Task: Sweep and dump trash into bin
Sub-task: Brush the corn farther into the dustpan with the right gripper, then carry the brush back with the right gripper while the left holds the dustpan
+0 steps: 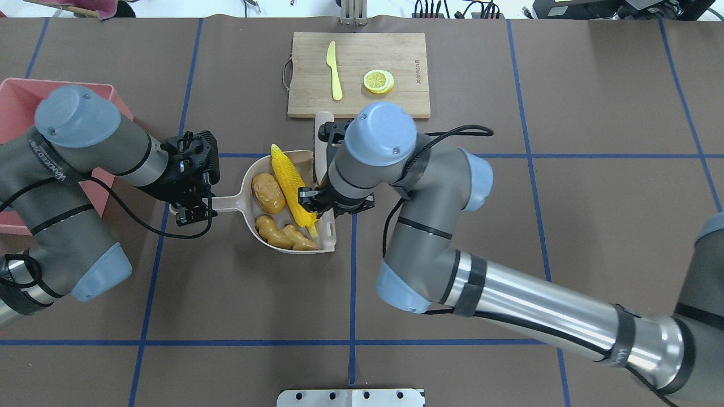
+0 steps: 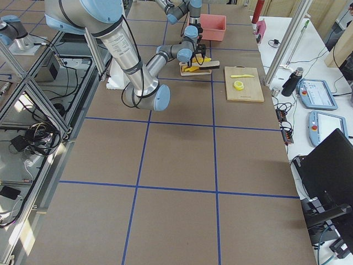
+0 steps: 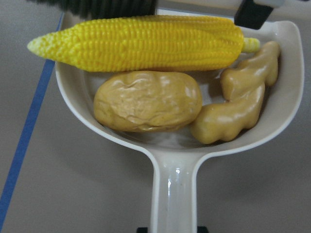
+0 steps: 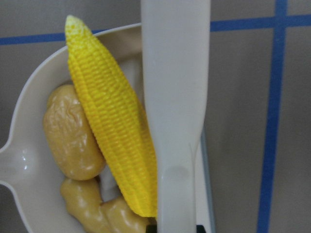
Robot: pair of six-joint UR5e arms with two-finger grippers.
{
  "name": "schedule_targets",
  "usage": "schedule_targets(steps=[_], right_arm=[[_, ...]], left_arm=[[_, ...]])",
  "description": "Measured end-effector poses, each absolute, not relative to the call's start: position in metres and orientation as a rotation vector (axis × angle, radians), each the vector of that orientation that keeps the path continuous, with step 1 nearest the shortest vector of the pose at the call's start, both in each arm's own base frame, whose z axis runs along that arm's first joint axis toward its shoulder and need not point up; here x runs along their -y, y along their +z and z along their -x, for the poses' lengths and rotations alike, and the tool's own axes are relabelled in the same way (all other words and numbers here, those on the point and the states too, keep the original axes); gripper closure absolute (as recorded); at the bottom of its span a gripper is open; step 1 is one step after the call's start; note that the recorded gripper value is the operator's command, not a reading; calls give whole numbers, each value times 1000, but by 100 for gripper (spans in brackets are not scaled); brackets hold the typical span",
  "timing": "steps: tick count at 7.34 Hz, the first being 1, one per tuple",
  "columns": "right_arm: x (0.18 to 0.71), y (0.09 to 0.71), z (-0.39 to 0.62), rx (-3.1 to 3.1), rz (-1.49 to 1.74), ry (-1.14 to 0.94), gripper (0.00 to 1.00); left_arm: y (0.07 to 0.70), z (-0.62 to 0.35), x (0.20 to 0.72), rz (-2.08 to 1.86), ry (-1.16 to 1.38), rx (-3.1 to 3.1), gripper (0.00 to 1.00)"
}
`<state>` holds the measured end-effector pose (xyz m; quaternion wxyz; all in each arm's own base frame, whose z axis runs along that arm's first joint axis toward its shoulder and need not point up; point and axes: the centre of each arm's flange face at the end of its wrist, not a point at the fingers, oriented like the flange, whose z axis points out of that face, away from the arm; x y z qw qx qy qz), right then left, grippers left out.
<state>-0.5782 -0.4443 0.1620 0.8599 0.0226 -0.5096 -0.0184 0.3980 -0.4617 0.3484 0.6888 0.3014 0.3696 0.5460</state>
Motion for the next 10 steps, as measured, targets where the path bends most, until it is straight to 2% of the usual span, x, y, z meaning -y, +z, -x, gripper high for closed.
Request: schedule_targets(steps=[4,5,8,10], right_arm=[[430,209,437,978,-79,-70,100],[429,227,412,951,-92,-67,100],[445,277,329,878,-130,-59,100],[451,288,306,833,-120,-50,100]], left_arm=[[346,-396,461,-715,1225,-837,95],[345,-396,460,-726,1222,-841,99],[334,-393,459,-784,1132,-905,100],[333,-390,456,-802,1083,-940,100]])
